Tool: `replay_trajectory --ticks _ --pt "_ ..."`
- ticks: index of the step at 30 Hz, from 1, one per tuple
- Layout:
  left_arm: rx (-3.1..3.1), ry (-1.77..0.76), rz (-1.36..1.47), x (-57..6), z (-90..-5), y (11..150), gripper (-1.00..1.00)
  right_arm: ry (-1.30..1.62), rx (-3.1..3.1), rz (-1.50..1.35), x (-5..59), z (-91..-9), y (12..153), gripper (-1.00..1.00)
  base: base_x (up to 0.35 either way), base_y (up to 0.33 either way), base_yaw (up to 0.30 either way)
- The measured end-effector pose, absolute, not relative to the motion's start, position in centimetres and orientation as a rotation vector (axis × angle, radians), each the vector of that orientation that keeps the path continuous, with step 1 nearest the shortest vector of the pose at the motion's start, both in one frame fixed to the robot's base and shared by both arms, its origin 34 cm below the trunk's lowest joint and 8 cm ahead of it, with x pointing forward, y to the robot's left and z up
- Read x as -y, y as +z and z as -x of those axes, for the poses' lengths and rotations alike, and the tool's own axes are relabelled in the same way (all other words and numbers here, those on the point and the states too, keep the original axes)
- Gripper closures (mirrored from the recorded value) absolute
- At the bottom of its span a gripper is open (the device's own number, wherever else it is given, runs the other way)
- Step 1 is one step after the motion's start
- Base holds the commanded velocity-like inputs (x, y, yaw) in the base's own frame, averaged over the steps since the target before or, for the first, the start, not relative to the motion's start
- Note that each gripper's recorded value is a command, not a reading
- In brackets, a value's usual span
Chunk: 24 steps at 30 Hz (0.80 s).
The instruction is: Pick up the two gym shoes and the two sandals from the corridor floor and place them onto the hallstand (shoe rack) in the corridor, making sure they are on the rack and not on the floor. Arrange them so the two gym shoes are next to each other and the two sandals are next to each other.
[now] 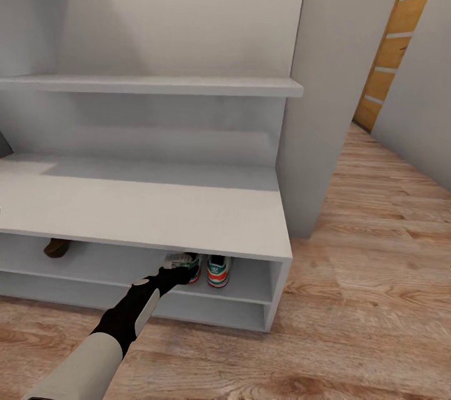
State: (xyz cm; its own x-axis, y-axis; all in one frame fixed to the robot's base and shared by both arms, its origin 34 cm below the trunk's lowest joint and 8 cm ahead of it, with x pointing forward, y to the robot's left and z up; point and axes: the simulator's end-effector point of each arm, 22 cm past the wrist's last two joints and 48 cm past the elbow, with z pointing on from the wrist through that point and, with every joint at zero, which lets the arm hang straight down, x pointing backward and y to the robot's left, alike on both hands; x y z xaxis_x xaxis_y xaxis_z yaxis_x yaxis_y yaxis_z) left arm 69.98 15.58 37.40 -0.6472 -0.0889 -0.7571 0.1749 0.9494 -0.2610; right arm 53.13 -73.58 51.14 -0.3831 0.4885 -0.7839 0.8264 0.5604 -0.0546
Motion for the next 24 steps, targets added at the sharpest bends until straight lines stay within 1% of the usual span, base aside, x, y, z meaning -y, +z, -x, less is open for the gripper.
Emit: replay_trajectory --ticks 7,11,16,24 --pt "-2.241 -0.394 -0.06 -15.58 -70.0 37.39 -1.0 -0.579 -2.049 -1.052 73.59 -53.14 51.13 1.0 -0.305 0.005 0.0" --pt "-2.24 -0.394 -0.06 -15.58 -70.0 37.4 -1.0 -0.579 -2.05 -1.052 73.58 -53.14 51.11 1.0 -0.326 0.088 0.0" --pt "-2.24 -0.395 -0.06 -15.57 -70.0 37.42 -1.0 -0.58 -2.05 -1.051 73.58 -53.14 51.12 1.0 -0.243 0.224 0.0" --pt "-2.237 -0.388 -0.059 -15.94 -70.08 37.46 -1.0 -0.58 -2.05 -1.052 73.59 -53.12 51.11 1.0 -0.157 0.286 0.0"
